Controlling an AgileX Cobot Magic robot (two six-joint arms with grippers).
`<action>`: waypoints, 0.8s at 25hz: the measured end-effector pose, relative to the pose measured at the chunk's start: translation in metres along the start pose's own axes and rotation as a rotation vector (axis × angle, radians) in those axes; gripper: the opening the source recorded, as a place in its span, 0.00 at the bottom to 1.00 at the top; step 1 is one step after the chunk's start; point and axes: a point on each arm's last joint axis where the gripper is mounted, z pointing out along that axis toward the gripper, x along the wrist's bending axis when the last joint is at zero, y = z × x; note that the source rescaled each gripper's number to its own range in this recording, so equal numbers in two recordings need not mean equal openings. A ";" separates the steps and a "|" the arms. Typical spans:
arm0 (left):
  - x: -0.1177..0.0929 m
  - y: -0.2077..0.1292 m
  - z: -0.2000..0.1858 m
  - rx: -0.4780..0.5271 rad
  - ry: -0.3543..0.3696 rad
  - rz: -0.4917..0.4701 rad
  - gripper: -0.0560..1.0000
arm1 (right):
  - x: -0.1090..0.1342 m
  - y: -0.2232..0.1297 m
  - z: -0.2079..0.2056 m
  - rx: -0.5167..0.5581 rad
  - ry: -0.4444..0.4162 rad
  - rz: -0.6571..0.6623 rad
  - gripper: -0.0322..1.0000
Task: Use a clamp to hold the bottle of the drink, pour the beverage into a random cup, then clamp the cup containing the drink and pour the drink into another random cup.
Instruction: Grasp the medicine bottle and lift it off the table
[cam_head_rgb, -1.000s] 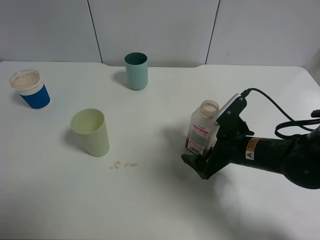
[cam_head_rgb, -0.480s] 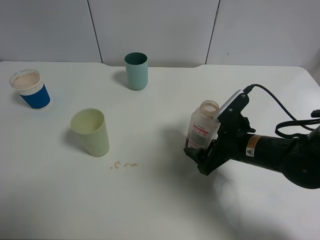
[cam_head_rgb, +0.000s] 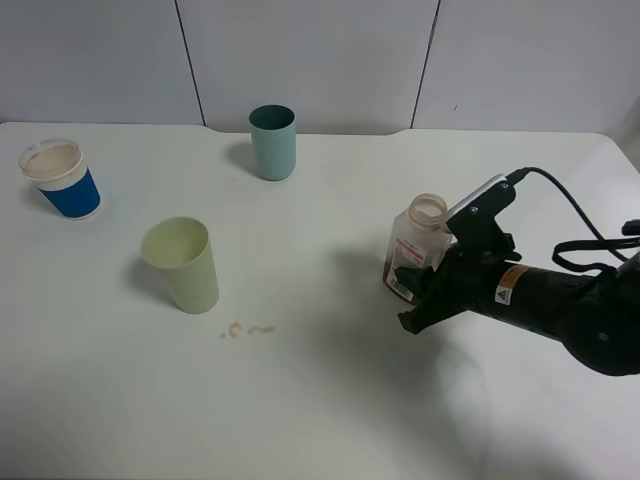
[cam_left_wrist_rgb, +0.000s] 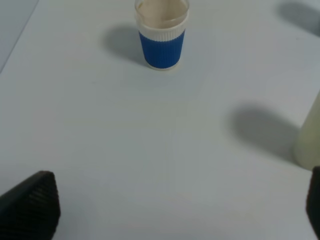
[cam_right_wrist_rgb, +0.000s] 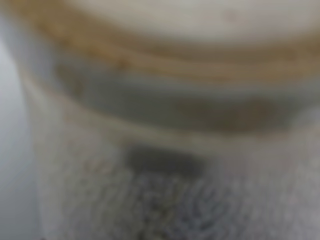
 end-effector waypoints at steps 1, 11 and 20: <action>0.000 0.000 0.000 0.000 0.000 0.000 1.00 | -0.001 0.000 0.000 0.002 -0.012 0.010 0.05; 0.000 0.000 0.000 0.000 0.000 0.001 1.00 | -0.005 0.000 0.000 -0.003 -0.051 -0.002 0.05; 0.000 0.000 0.000 0.000 0.000 0.000 1.00 | -0.006 0.004 0.000 -0.047 -0.068 -0.043 0.05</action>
